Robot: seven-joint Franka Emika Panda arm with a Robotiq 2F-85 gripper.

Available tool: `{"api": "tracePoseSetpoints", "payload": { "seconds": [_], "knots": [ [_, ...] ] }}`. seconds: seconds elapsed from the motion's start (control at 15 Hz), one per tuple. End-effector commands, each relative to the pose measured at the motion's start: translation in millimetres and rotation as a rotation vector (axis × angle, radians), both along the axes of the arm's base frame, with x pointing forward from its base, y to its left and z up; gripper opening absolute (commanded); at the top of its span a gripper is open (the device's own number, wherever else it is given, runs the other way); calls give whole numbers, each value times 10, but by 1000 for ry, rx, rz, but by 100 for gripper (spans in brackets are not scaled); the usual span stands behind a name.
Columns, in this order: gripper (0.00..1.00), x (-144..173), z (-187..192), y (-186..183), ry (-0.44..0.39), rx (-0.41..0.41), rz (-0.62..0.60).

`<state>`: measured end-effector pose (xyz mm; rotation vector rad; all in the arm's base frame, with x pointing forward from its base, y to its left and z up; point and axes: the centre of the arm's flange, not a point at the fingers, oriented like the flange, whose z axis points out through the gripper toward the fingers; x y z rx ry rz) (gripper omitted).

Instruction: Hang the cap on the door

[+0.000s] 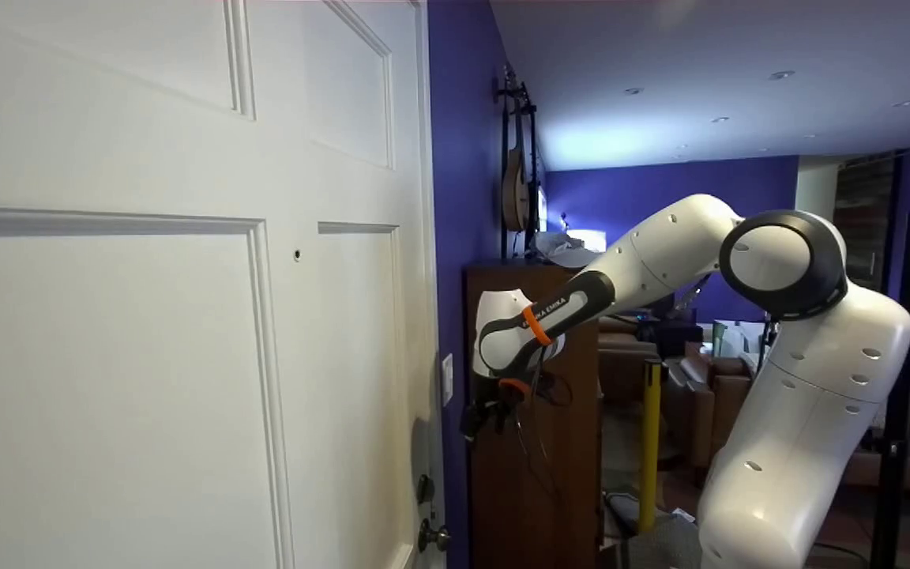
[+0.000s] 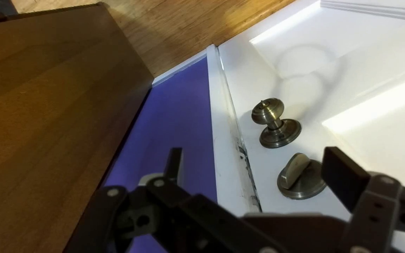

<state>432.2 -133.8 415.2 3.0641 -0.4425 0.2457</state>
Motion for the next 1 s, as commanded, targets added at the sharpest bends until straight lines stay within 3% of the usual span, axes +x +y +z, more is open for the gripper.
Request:
{"api": "tracePoseSetpoints", "payload": {
  "seconds": [0.0,0.2,0.33,0.53,0.8,0.93],
  "knots": [
    [100,-137,414,-134,-10,-22,-84],
    [100,-286,791,-327,-33,-19,-166],
    [100,-370,1055,-502,-30,-53,-128],
    [100,-408,1407,-780,-89,-194,-164],
    [100,-518,1786,-1177,-126,-282,-224],
    [100,-624,1960,-1305,-154,-283,-243]
  ]
}}
